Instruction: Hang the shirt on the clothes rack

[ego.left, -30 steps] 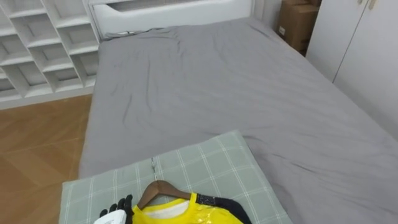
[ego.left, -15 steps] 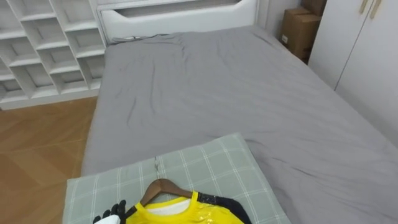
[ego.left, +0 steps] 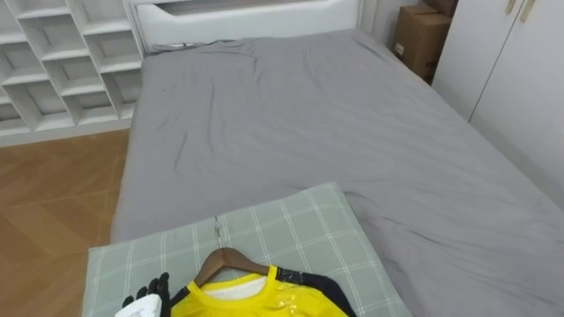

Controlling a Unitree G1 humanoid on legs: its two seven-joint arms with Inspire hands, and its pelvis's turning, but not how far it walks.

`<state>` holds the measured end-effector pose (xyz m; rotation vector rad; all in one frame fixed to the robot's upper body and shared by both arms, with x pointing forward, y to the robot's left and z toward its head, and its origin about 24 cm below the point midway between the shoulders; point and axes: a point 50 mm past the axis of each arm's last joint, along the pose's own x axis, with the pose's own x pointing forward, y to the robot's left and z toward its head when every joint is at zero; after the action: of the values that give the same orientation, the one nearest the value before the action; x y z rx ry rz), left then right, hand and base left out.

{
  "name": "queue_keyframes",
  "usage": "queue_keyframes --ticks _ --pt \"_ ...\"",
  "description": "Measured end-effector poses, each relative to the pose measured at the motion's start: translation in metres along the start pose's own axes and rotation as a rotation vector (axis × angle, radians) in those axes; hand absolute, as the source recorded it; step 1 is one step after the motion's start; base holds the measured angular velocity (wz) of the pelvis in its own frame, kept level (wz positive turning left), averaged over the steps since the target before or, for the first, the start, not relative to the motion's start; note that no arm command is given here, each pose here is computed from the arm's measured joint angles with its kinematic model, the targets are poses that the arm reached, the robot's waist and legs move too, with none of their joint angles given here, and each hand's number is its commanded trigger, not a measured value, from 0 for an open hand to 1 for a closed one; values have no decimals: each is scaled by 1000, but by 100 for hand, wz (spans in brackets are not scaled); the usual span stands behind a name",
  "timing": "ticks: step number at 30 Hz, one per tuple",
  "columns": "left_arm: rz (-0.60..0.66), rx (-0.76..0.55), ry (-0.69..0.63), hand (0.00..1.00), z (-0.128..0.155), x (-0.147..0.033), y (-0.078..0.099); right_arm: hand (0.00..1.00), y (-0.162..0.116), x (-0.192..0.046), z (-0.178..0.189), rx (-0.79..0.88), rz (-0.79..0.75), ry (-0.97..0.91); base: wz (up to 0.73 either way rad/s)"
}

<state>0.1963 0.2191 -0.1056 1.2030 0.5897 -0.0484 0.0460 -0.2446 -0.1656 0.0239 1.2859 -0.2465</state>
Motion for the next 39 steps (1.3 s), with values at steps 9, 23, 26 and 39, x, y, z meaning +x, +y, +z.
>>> queue_keyframes --ticks 9,23,26,39 --pt "51 -50 -26 0 16 18 22 0 4 2 12 -18 18 -25 0" --pt "108 -69 -50 0 34 38 47 0 10 5 26 -47 29 -42 -1" --pt "110 -68 -47 0 34 39 47 0 11 5 29 -56 34 -48 -2" --pt "123 -177 7 0 33 46 57 0 17 8 45 -95 40 -46 0"
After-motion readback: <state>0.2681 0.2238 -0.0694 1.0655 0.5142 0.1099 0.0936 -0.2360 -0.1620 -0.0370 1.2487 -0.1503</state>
